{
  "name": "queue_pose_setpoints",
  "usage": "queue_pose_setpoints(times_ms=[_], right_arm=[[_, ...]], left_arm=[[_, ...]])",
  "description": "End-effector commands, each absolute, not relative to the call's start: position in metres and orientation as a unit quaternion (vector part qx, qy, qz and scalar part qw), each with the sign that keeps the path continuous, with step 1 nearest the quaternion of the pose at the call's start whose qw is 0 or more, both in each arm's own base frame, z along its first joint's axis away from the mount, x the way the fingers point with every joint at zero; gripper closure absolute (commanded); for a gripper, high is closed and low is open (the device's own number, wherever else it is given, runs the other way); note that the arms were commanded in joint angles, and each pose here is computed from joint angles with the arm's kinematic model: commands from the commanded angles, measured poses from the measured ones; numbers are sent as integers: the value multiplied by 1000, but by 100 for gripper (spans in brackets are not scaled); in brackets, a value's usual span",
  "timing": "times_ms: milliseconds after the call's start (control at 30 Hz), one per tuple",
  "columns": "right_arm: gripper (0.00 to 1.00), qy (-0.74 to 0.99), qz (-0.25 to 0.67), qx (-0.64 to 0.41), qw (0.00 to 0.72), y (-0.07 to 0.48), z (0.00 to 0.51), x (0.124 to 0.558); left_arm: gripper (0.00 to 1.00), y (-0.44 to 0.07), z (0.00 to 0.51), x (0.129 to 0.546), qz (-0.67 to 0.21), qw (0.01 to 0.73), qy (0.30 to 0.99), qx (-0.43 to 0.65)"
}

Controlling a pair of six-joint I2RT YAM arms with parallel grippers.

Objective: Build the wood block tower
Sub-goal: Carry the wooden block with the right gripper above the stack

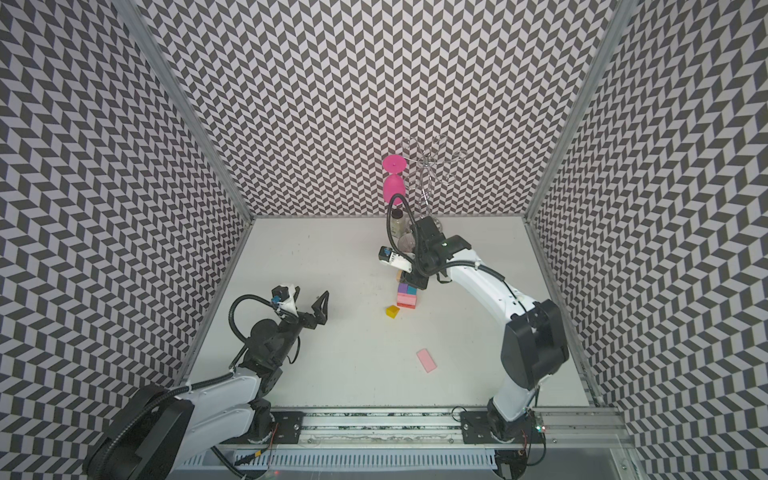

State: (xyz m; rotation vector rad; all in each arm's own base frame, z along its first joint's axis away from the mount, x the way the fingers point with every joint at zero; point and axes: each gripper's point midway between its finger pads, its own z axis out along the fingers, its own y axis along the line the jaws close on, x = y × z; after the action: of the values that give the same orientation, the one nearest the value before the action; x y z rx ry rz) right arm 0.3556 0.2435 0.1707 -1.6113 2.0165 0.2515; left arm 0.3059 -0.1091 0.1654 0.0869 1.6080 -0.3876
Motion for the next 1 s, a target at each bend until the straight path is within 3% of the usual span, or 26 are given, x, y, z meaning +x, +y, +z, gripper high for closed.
queue_pose_setpoints(times_ms=[0, 467, 967], right_arm=[[100, 733, 96, -601, 304, 248, 176, 371], [100, 713, 164, -592, 338, 246, 166, 365], [100, 712, 178, -607, 305, 251, 142, 371]], left_arm=[[0, -113, 171, 305, -177, 684, 706, 47], [0, -114, 170, 307, -176, 682, 708, 49], [0, -115, 171, 306, -176, 683, 707, 52]])
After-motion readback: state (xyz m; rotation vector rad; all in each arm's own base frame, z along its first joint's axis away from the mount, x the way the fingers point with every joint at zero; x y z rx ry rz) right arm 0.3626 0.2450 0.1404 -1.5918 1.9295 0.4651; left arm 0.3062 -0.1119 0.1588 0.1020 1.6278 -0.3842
